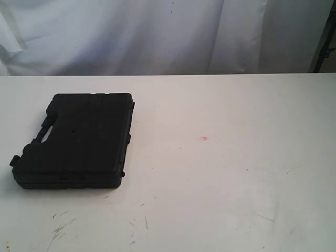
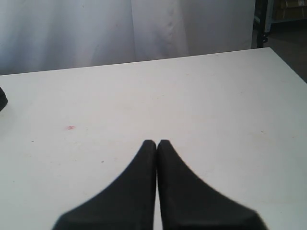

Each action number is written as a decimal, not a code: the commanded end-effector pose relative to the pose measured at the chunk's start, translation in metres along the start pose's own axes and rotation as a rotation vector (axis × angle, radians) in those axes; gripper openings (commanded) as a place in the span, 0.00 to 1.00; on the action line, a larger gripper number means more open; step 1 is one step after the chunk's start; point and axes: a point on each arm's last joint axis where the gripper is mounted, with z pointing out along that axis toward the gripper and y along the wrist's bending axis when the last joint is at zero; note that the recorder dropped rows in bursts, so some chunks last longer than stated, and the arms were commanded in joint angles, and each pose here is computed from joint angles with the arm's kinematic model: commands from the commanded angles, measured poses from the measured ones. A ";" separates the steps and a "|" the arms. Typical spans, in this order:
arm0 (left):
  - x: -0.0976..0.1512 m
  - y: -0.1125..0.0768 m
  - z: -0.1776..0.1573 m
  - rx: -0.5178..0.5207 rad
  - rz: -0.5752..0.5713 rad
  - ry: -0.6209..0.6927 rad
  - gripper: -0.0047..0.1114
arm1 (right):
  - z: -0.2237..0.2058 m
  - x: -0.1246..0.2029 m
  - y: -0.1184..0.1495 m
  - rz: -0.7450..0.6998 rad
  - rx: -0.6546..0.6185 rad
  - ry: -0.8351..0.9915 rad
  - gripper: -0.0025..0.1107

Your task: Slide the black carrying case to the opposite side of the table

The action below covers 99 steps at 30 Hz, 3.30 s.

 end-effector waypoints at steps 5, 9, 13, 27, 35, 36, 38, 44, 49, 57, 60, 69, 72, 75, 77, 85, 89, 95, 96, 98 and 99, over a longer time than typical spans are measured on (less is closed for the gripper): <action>0.012 0.001 0.001 -0.006 0.017 0.002 0.04 | 0.000 0.001 0.000 0.010 0.006 -0.001 0.02; 0.014 0.001 -0.006 -0.011 0.061 -0.007 0.04 | 0.000 0.001 0.000 0.010 0.006 -0.001 0.02; 0.021 0.001 -0.008 -0.023 0.067 -0.027 0.04 | 0.000 0.001 0.000 0.010 0.006 -0.001 0.02; 0.057 0.006 0.003 -0.060 0.035 -0.006 0.04 | 0.000 0.001 0.000 0.010 0.006 -0.001 0.02; 0.056 0.005 0.003 -0.041 0.032 -0.018 0.04 | 0.000 0.001 0.000 0.010 0.006 -0.001 0.02; 0.057 0.005 0.003 -0.041 0.032 -0.016 0.04 | 0.000 0.001 0.000 0.010 0.006 -0.001 0.02; 0.057 0.005 0.003 -0.041 0.034 -0.014 0.04 | 0.000 0.001 0.000 0.010 0.006 -0.001 0.02; 0.061 0.006 0.003 -0.042 0.032 0.036 0.04 | 0.000 0.001 0.000 0.010 0.006 -0.001 0.02; 0.061 0.006 0.003 -0.042 0.034 0.036 0.04 | 0.000 0.001 0.000 0.010 0.006 -0.001 0.02; 0.061 0.006 0.003 -0.042 0.034 0.034 0.04 | 0.000 0.001 0.000 0.010 0.006 -0.001 0.02; 0.061 0.006 0.003 -0.042 0.036 0.034 0.04 | 0.000 0.001 0.000 0.010 0.006 -0.001 0.02; 0.061 0.006 0.003 -0.042 0.036 0.034 0.04 | 0.000 0.001 0.000 0.010 0.006 -0.001 0.02; 0.061 0.006 0.003 -0.042 0.036 0.034 0.04 | 0.000 0.001 0.000 0.010 0.006 -0.001 0.02; 0.061 0.006 0.003 -0.042 0.036 0.034 0.04 | 0.000 0.001 0.000 0.010 0.006 -0.001 0.02; 0.061 0.006 0.003 -0.042 0.036 0.034 0.04 | 0.000 0.001 0.000 0.010 0.006 -0.001 0.02; 0.061 0.006 0.003 -0.042 0.038 0.034 0.04 | 0.000 0.001 0.000 0.010 0.006 -0.001 0.02; 0.061 0.006 0.003 -0.042 0.038 0.034 0.04 | 0.000 0.001 0.000 0.010 0.006 -0.001 0.02; 0.061 0.006 0.003 -0.042 0.038 0.034 0.04 | 0.000 0.001 0.000 0.010 0.006 -0.001 0.02; 0.061 0.006 0.003 -0.042 0.038 0.034 0.04 | 0.000 0.001 0.000 0.010 0.006 -0.001 0.02; 0.061 0.006 0.003 -0.042 0.038 0.034 0.04 | 0.000 0.001 0.000 0.010 0.006 -0.001 0.02; 0.061 0.006 0.003 -0.042 0.038 0.034 0.04 | 0.000 0.001 0.000 0.010 0.006 -0.001 0.02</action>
